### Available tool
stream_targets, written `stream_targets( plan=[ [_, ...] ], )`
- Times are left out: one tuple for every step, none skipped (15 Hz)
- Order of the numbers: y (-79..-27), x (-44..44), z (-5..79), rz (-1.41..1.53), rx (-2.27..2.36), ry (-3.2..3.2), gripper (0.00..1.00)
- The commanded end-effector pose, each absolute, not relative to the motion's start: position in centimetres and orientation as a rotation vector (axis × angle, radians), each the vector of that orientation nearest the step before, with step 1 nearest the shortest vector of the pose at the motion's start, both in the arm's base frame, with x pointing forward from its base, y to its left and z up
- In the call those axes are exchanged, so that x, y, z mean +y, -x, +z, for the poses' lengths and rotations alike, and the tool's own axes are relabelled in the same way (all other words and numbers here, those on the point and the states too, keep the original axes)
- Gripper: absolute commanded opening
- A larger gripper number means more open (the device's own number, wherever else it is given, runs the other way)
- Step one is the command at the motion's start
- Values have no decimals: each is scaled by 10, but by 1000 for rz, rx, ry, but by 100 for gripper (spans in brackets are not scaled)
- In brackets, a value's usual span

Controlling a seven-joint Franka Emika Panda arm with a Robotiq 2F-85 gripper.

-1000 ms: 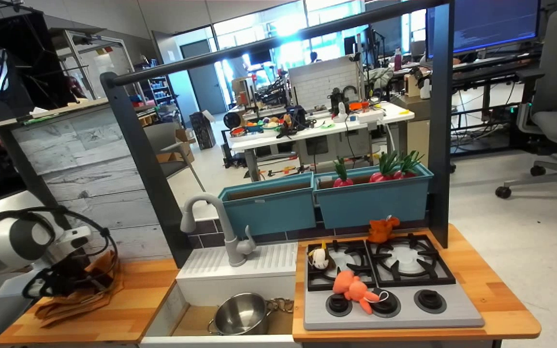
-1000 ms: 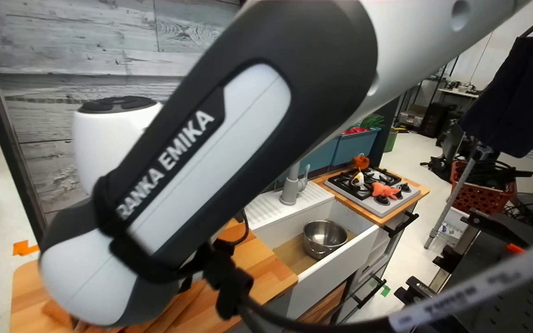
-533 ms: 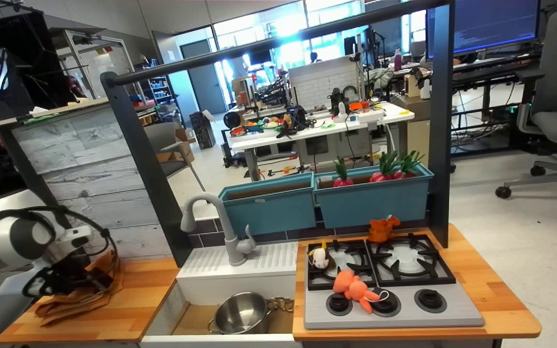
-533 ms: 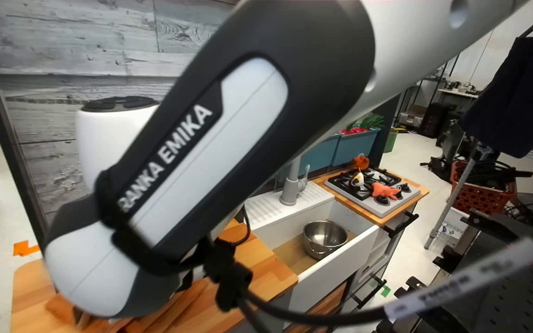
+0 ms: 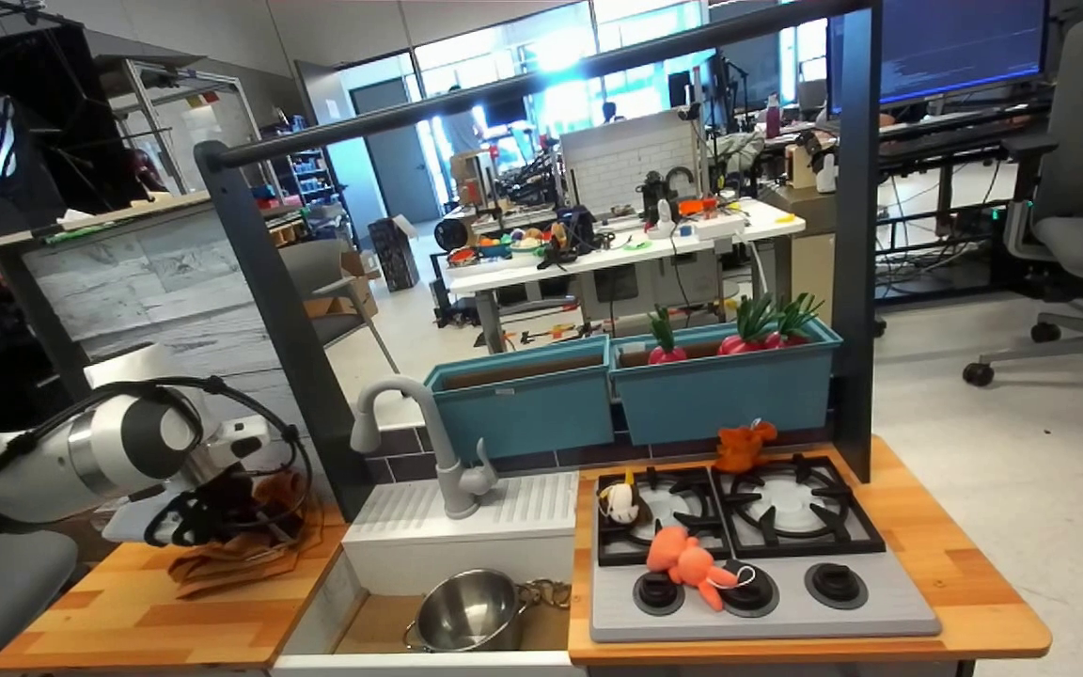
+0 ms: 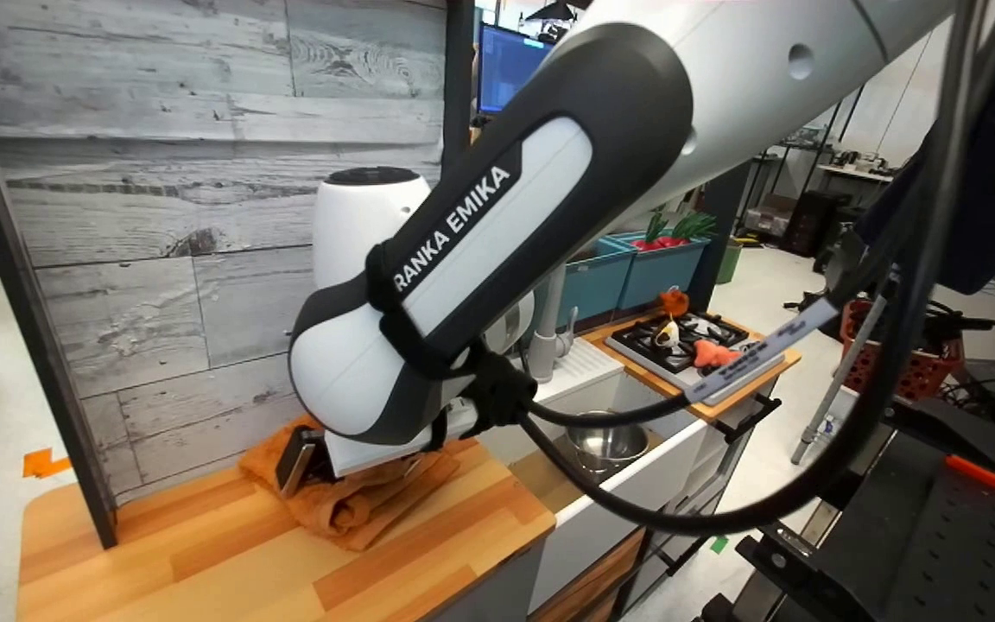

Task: Remove all the toys from the pot and put them on the stove, then take the towel and clean the base top on the left

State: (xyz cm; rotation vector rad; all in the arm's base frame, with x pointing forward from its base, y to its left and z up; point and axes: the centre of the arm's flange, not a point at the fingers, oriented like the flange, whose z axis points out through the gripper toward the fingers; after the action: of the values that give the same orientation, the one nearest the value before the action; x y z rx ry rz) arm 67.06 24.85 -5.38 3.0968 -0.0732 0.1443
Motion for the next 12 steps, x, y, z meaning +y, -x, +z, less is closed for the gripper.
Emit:
stream_targets(
  plan=[
    [-629, 299, -68, 67, 78, -3144, 100],
    [-616, 317, -70, 58, 143, -3157, 100],
    [-605, 333, -70, 40, 189, -3170, 100],
    [-596, 348, -70, 27, 232, -3181, 100],
    [-588, 359, -70, 8, 265, -3187, 100],
    [-588, 364, -70, 8, 274, -3185, 100],
    [-589, 366, -70, 8, 273, -3181, 100],
    [-597, 358, -71, 14, 238, -3170, 100],
    [-608, 342, -70, 14, 178, -3158, 100],
    [-617, 327, -69, 26, 121, -3148, 100],
    [-626, 307, -69, 24, 49, -3130, 100],
    [-634, 284, -68, 58, -10, -3104, 100]
  ],
)
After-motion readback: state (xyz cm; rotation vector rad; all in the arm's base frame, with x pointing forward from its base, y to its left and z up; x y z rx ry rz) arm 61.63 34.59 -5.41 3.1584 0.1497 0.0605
